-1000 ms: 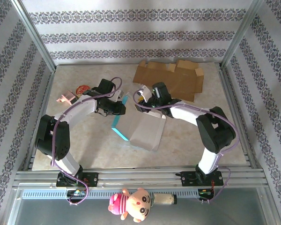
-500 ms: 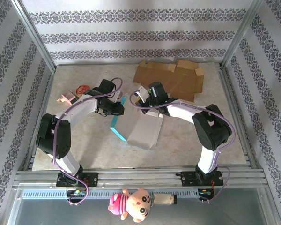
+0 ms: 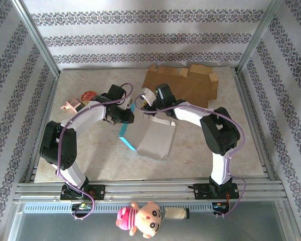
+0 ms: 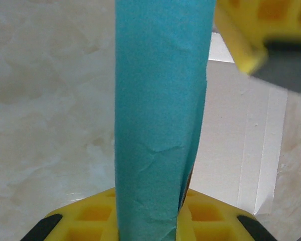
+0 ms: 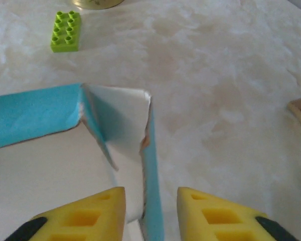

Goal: Fold the paper box

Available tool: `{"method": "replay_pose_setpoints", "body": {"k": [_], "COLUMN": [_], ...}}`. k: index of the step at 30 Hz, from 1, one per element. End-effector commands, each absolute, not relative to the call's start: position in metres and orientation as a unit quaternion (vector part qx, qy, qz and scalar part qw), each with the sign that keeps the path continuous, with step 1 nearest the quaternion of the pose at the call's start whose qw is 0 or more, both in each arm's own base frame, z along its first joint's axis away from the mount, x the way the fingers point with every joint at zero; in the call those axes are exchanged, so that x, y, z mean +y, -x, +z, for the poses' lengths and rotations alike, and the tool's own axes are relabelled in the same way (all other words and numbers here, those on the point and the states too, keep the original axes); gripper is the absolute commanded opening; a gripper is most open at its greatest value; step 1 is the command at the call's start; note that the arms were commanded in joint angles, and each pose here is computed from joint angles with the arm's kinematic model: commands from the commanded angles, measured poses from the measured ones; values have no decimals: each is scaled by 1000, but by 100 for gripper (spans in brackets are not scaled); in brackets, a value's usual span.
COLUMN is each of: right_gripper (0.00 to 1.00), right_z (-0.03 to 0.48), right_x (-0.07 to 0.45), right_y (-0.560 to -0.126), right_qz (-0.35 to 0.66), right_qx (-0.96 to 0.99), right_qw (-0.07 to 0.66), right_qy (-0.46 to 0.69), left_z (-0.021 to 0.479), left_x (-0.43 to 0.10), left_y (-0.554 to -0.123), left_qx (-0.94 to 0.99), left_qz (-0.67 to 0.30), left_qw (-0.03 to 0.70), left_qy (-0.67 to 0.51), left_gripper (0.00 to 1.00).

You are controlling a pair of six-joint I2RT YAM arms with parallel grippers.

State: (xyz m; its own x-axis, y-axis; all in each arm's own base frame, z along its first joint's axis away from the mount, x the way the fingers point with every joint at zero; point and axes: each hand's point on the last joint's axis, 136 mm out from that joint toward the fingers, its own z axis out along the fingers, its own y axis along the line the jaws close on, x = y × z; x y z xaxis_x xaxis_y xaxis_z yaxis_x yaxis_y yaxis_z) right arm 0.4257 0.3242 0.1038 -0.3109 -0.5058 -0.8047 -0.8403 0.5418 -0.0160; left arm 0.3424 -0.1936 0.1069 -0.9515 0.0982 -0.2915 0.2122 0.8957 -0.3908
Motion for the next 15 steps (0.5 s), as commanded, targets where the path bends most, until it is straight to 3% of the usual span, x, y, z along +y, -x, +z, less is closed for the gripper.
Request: {"method": "replay_pose_setpoints", "body": {"k": [1,5,15], "right_gripper": [14,1,4], "right_z": [103,111,123], "right_x": [325,320,347], "right_y": [-434,-422,-377], "right_qz": [211,215,372], "right_qx": [785,787,823], "right_qw": [394,387,289], "right_qy": [429,429,317], "left_z": [108,106,107], "left_x": [-194,-188,-191], "left_y": [-340,-344,-353], "left_qx": [969,973,973], "left_qz": [-199,-179,-180], "left_qw": [122,124,131], "left_qy": [-76,-70,-67], "left_gripper": [18,18,17]}}
